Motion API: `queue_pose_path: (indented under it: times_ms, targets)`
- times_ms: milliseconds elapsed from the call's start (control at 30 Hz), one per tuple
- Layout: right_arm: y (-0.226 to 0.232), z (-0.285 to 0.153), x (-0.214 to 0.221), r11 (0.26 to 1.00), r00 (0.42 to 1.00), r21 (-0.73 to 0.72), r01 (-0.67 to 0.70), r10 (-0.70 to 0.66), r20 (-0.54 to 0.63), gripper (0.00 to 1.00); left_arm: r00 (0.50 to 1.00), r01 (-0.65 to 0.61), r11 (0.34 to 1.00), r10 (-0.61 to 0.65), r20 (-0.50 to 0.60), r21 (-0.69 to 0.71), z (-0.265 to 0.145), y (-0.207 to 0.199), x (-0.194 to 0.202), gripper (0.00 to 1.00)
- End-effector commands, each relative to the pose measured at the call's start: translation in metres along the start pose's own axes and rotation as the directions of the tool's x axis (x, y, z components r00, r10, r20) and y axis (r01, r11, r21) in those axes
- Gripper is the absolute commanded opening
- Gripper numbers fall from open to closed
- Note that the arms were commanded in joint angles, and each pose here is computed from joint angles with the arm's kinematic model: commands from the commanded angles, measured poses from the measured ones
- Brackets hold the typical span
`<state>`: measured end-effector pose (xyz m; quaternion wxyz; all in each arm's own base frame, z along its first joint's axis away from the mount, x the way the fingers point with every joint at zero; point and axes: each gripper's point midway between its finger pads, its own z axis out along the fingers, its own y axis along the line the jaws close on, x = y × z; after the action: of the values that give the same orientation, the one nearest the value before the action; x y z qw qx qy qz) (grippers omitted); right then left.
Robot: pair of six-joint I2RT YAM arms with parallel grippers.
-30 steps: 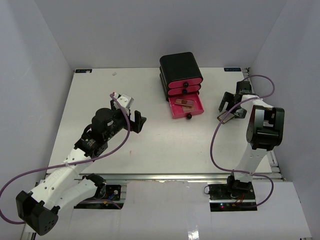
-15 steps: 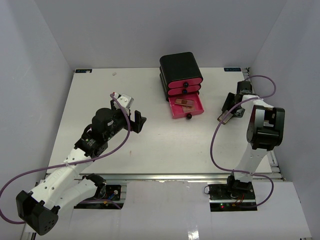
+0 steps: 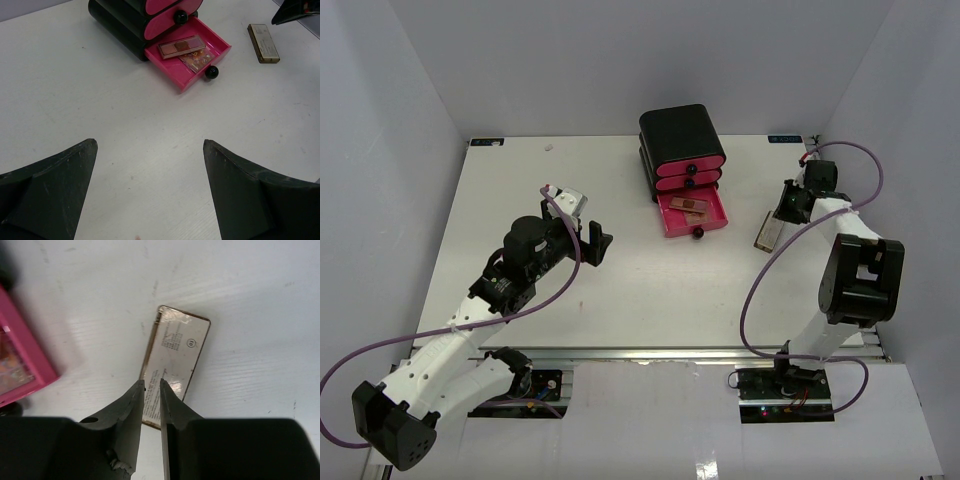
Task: Organize the makeup
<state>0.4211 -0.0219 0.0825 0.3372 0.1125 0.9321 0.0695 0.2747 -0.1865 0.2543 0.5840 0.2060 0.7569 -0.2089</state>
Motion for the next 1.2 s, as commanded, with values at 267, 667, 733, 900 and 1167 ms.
queue_pose_path:
  times_ms: [267,667,733,900,1167]
  targets:
    - [0.031,-0.018,-0.022,0.984,0.989,-0.110,0.137,-0.129,0.077,0.91,0.999,-0.001,1.000,0.001,0.036,0.004,-0.004,0.000,-0.009,0.98]
    - [0.024,0.009,0.005,0.987,0.996,-0.139,0.082,-0.087,-0.030,0.90,0.999,-0.003,1.000,0.003,0.041,0.003,-0.005,0.000,-0.011,0.98]
    - [0.019,0.012,0.007,0.990,0.996,-0.117,0.074,-0.079,-0.037,0.90,0.999,-0.003,1.000,0.003,0.042,0.001,-0.005,0.000,-0.011,0.98]
    - [-0.002,0.014,0.006,0.999,0.999,0.024,0.027,-0.026,-0.035,0.96,0.999,-0.003,1.000,0.003,0.040,0.003,-0.005,0.000,-0.011,0.98]
    - [-0.009,0.028,0.017,0.993,0.997,0.115,0.007,0.003,-0.082,0.93,0.999,-0.002,1.000,0.002,0.037,-0.003,-0.004,0.001,-0.010,0.98]
